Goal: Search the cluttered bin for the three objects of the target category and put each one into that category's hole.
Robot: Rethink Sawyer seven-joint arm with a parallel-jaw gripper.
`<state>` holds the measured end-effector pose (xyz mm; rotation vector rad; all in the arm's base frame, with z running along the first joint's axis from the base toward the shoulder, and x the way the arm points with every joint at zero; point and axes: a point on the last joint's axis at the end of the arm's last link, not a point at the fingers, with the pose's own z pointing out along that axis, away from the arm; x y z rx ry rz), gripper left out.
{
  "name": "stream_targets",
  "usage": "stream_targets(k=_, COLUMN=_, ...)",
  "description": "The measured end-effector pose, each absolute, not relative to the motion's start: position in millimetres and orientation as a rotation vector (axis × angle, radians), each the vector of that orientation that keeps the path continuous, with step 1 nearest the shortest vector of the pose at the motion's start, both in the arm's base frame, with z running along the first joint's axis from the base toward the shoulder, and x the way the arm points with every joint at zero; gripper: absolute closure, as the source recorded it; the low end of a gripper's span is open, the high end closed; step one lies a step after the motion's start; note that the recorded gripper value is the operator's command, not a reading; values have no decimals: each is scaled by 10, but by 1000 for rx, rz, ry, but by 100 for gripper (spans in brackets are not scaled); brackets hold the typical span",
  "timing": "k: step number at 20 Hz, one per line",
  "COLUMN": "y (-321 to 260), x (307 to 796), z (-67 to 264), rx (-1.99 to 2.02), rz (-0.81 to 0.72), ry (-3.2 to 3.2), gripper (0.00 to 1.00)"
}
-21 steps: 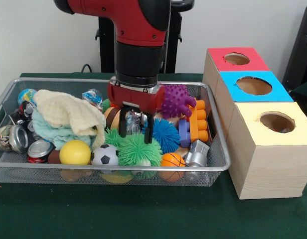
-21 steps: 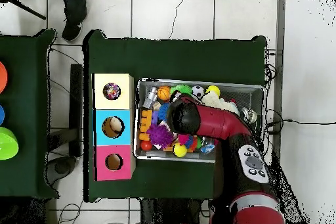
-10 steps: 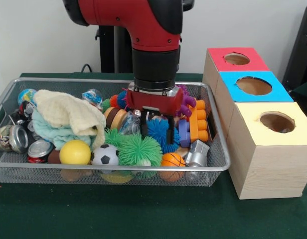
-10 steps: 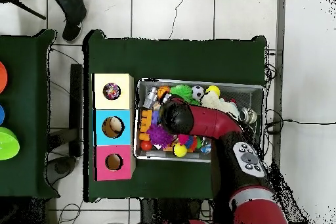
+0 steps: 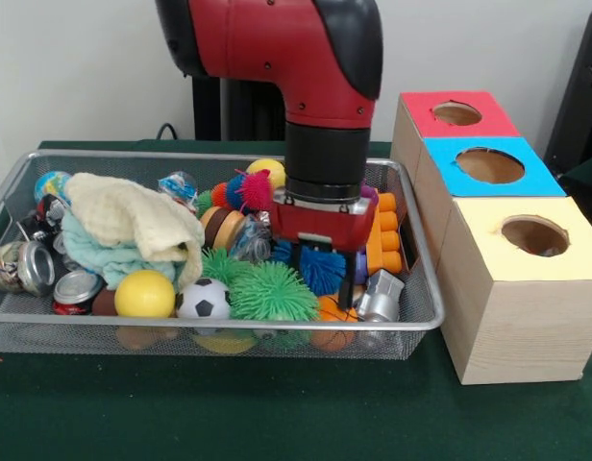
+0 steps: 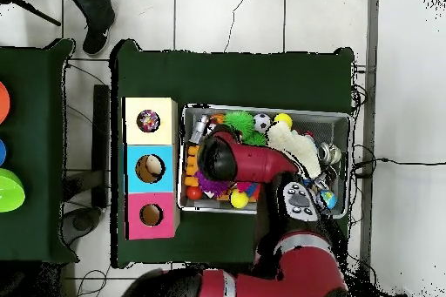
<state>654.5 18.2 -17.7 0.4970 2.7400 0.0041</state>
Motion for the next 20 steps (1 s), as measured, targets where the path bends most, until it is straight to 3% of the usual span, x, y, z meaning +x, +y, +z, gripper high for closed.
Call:
stream_targets(k=13, y=224, x=6454, z=-192, rx=313, rz=-260, ry=2647, gripper=0)
stream_targets(k=20, y=-172, x=6438, z=-121, rx=324, rz=-416, ry=2611, gripper=0)
